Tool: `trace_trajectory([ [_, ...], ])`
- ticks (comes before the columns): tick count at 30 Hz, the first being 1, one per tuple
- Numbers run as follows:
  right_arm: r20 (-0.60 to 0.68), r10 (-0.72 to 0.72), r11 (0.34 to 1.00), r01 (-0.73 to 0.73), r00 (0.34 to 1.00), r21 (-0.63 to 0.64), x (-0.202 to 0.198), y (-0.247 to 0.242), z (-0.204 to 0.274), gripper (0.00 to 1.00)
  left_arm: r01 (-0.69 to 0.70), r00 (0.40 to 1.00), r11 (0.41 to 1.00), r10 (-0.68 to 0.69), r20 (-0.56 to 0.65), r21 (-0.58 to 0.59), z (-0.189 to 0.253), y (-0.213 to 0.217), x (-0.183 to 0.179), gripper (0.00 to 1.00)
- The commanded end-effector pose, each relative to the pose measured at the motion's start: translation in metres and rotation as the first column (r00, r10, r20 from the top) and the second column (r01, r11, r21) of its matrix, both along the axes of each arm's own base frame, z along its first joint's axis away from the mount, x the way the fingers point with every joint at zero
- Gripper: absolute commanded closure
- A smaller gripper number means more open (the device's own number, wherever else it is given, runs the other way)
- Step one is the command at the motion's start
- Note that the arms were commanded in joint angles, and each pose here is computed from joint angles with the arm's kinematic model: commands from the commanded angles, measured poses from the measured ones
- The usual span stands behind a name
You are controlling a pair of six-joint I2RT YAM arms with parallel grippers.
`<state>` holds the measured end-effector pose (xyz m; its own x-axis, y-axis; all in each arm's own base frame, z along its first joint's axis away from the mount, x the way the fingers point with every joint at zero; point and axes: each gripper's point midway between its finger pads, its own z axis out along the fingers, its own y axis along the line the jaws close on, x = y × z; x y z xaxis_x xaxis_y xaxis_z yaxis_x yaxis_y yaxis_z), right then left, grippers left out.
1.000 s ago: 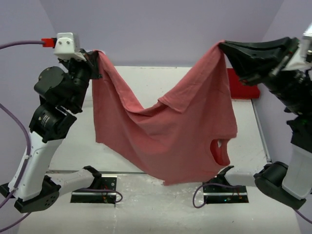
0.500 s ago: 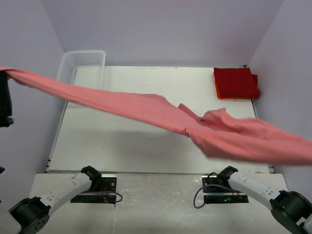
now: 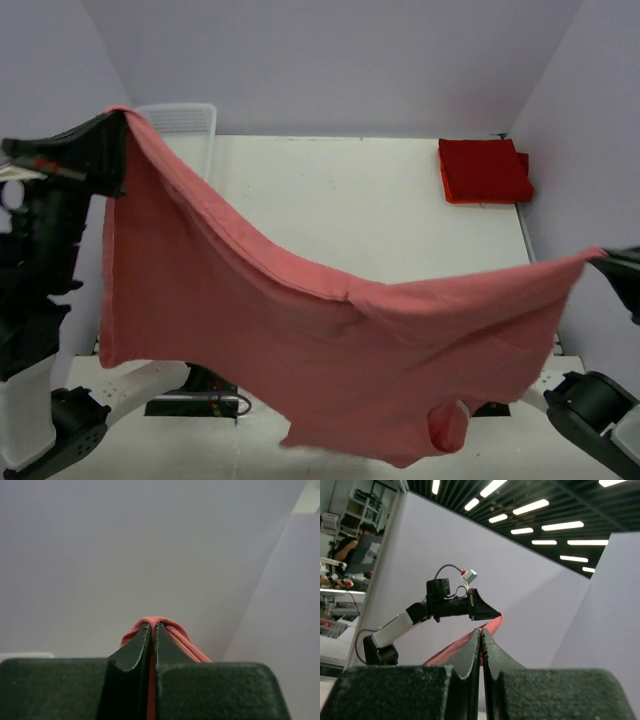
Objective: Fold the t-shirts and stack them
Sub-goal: Flatten out the tshirt
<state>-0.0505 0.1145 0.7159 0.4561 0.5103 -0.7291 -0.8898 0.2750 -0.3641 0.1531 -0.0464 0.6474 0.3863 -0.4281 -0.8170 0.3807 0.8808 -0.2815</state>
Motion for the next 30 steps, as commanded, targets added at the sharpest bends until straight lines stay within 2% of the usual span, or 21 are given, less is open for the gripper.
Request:
trace_trajectory([
  [1,-0.111,-0.074,0.996,0.067,0.991,-0.062,0.072,0.038,-0.007,1.00,-0.076,0.980,0.991,0.094,-0.175,0.109,-0.050,-0.035,0.082,1.00],
  [5,-0.132,-0.195,0.979,0.183,0.972,-0.094,0.126,0.056,-0.011,1.00,-0.144,0.950,0.970,0.192,-0.248,0.196,-0.079,-0.058,0.142,1.00],
  [7,-0.135,-0.263,0.962,0.248,0.955,-0.115,0.160,0.069,-0.014,1.00,-0.168,0.944,0.961,0.221,-0.247,0.220,-0.078,-0.063,0.160,1.00],
  [8,-0.107,-0.296,0.952,0.284,0.949,-0.114,0.170,0.071,-0.011,1.00,-0.160,0.937,0.955,0.226,-0.266,0.248,-0.087,-0.076,0.181,1.00],
  [9,-0.082,-0.333,0.940,0.323,0.940,-0.114,0.182,0.072,-0.010,1.00,-0.163,0.944,0.957,0.222,-0.245,0.238,-0.075,-0.078,0.184,1.00],
  [10,-0.096,-0.383,0.921,0.372,0.919,-0.117,0.210,0.081,-0.010,1.00,-0.160,0.950,0.957,0.215,-0.226,0.240,-0.070,-0.079,0.194,1.00],
  [11,-0.086,-0.412,0.909,0.403,0.907,-0.105,0.220,0.081,-0.006,1.00,-0.159,0.946,0.953,0.222,-0.237,0.256,-0.076,-0.086,0.214,1.00],
  [12,-0.068,-0.451,0.890,0.444,0.890,-0.101,0.234,0.081,-0.005,1.00,-0.165,0.955,0.957,0.216,-0.205,0.238,-0.059,-0.084,0.216,1.00],
  [13,-0.089,-0.486,0.872,0.475,0.869,-0.119,0.262,0.090,-0.011,1.00,-0.161,0.955,0.955,0.215,-0.204,0.250,-0.058,-0.080,0.227,1.00],
  [14,-0.082,-0.504,0.862,0.496,0.860,-0.099,0.269,0.087,-0.005,1.00,-0.155,0.950,0.951,0.218,-0.223,0.266,-0.066,-0.086,0.249,1.00],
  [15,-0.095,-0.539,0.842,0.531,0.837,-0.098,0.284,0.083,-0.006,1.00,-0.171,0.959,0.955,0.218,-0.181,0.242,-0.042,-0.080,0.246,1.00],
  [17,-0.132,-0.598,0.802,0.588,0.791,-0.111,0.320,0.080,-0.014,1.00,-0.187,0.950,0.945,0.243,-0.197,0.267,-0.043,-0.073,0.266,1.00],
  [19,-0.154,-0.647,0.762,0.638,0.747,-0.111,0.339,0.072,-0.019,1.00,-0.204,0.939,0.933,0.272,-0.209,0.296,-0.050,-0.062,0.275,1.00],
  [21,-0.192,-0.716,0.696,0.707,0.671,-0.125,0.368,0.058,-0.027,1.00,-0.241,0.923,0.924,0.313,-0.223,0.298,-0.057,-0.045,0.277,1.00],
  [23,-0.213,-0.739,0.672,0.726,0.640,-0.149,0.383,0.050,-0.033,1.00,-0.270,0.918,0.919,0.336,-0.210,0.289,-0.055,-0.031,0.265,1.00],
  [24,-0.236,-0.750,0.657,0.738,0.618,-0.153,0.389,0.039,-0.035,1.00,-0.269,0.908,0.914,0.346,-0.235,0.304,-0.069,-0.028,0.270,1.00],
  [27,-0.258,-0.745,0.661,0.731,0.615,-0.170,0.384,0.032,-0.039,1.00,-0.269,0.902,0.914,0.350,-0.254,0.302,-0.075,-0.017,0.260,1.00],
  [29,-0.285,-0.715,0.694,0.698,0.639,-0.177,0.371,0.035,-0.041,1.00,-0.244,0.915,0.927,0.317,-0.248,0.287,-0.072,-0.019,0.247,1.00],
  [30,-0.275,-0.696,0.713,0.684,0.663,-0.153,0.348,0.032,-0.032,1.00,-0.234,0.917,0.930,0.308,-0.253,0.283,-0.072,-0.020,0.242,1.00],
])
